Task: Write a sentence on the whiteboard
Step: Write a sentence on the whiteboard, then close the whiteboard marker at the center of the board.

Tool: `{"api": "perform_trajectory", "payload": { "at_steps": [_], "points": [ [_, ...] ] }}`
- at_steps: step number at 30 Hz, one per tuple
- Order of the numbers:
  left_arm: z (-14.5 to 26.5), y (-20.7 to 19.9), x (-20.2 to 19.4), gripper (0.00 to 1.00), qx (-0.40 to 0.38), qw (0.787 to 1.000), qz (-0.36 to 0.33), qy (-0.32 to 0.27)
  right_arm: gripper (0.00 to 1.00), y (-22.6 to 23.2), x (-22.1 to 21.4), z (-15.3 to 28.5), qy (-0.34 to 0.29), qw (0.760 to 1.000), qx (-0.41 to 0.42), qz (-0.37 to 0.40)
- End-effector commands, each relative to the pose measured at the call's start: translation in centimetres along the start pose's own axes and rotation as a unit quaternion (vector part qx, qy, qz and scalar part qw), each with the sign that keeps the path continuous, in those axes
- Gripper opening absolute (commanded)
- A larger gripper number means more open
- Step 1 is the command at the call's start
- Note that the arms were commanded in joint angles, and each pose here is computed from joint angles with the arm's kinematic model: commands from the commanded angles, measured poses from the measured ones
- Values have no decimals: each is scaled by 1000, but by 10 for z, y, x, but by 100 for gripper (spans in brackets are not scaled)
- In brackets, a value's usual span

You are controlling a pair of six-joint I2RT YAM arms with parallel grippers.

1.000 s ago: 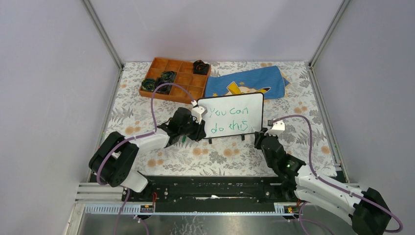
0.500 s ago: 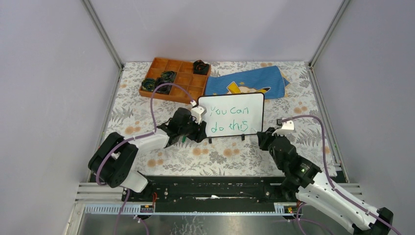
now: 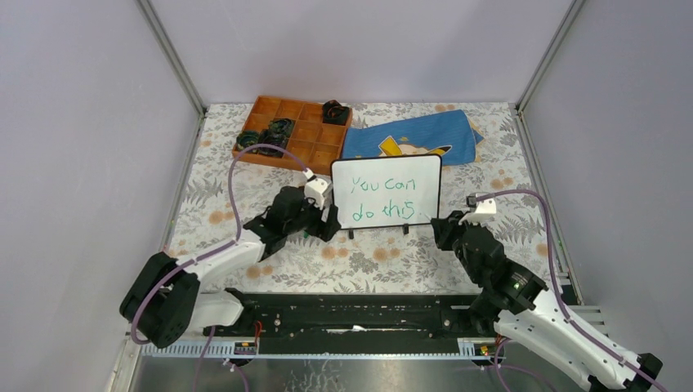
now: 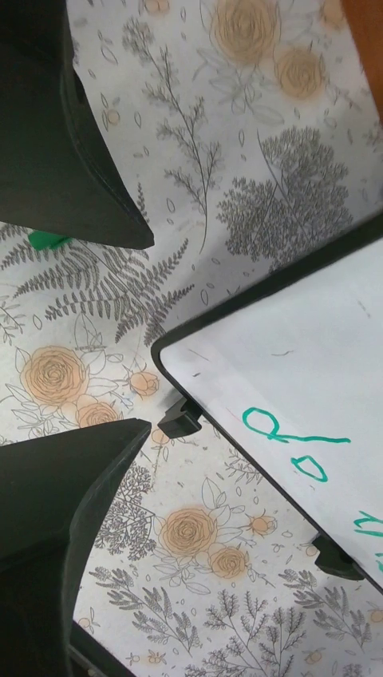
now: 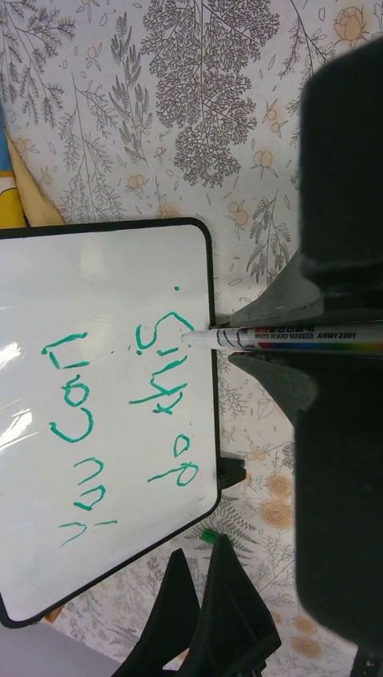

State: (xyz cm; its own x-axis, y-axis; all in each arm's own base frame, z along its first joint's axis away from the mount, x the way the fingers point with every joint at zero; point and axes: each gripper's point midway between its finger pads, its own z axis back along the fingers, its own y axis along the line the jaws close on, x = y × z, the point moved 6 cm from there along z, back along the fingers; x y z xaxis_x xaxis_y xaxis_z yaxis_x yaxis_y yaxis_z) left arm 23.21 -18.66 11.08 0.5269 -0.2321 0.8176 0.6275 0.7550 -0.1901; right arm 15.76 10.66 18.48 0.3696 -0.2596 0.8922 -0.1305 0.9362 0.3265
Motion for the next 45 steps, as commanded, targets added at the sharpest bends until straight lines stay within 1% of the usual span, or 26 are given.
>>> {"api": "perform_trajectory", "payload": {
  "at_steps": [1,4,6,10,11,13,14,17,19,22,24,27,28,33,37,42,45],
  "points": [
    [13,7,9,86,39,998,-27,-35,0,10,26,10,-24,999,25,-2],
    [26,15,10,88,78,995,-44,-34,0,11,30,11,-28,999,30,3],
    [37,20,16,89,104,992,-47,-44,0,12,32,12,-31,999,31,4],
    [57,33,27,90,174,983,-28,-51,0,17,37,14,-36,998,47,2],
    [61,36,30,94,193,980,-15,-53,0,18,38,14,-36,998,50,1],
    [68,43,37,98,241,968,26,-56,0,20,41,16,-38,998,55,1],
    [72,47,41,99,268,961,49,-54,0,20,43,17,-37,998,55,2],
    [82,57,45,99,315,941,120,-32,0,19,48,22,-35,998,54,8],
    [93,70,45,99,333,923,188,-36,0,19,50,24,-36,998,55,10],
    [106,82,41,99,318,906,271,-70,0,18,53,28,-43,997,58,11],
    [111,86,42,99,310,897,302,-94,0,18,56,30,-48,997,60,12],
    [109,88,42,99,317,881,336,-100,0,19,61,33,-50,997,63,19],
    [108,89,41,99,321,879,340,-90,0,19,62,33,-49,997,62,23],
    [102,86,38,99,307,886,341,-62,0,21,67,33,-50,996,63,34],
    [92,76,33,98,251,919,304,20,0,23,66,32,-46,996,70,38],
    [78,57,27,97,221,936,257,92,0,24,60,29,-39,996,72,40],
    [65,48,21,94,220,938,227,141,0,24,60,28,-40,996,73,40]
  ]
}}
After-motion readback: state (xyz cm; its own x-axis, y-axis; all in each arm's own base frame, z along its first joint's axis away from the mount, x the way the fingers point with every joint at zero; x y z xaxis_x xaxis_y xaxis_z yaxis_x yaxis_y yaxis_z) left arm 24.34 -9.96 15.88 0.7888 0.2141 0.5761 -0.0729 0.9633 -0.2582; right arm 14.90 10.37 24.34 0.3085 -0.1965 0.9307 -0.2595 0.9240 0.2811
